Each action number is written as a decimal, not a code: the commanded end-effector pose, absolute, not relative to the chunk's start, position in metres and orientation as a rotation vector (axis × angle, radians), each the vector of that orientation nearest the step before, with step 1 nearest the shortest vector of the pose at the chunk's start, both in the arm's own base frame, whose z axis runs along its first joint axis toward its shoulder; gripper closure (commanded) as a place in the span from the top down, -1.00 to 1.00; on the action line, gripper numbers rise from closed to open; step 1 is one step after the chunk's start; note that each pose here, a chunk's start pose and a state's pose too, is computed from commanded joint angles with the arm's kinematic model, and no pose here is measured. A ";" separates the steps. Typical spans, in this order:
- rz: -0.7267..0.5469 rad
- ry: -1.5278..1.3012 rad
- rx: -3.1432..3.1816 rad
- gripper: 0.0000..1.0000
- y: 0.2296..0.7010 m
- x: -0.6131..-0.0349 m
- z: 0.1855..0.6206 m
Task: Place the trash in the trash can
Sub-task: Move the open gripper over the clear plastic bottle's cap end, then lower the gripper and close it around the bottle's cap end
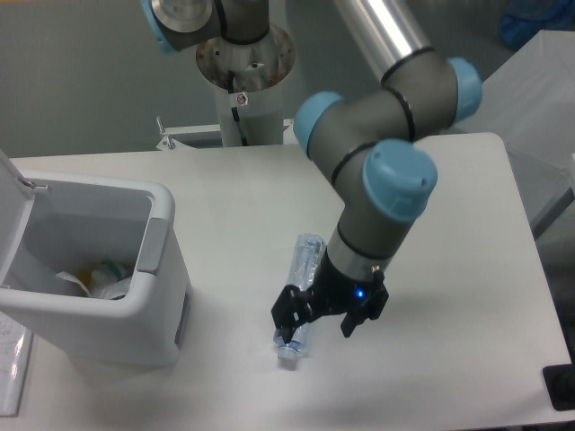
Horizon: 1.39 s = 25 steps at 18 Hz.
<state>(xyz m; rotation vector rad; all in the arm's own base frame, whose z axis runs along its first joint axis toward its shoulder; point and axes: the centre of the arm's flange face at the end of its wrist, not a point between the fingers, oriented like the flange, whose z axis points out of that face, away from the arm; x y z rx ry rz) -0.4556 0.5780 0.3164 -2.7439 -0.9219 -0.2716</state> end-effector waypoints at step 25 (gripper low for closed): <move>-0.103 -0.741 -3.062 0.98 0.620 -0.421 0.206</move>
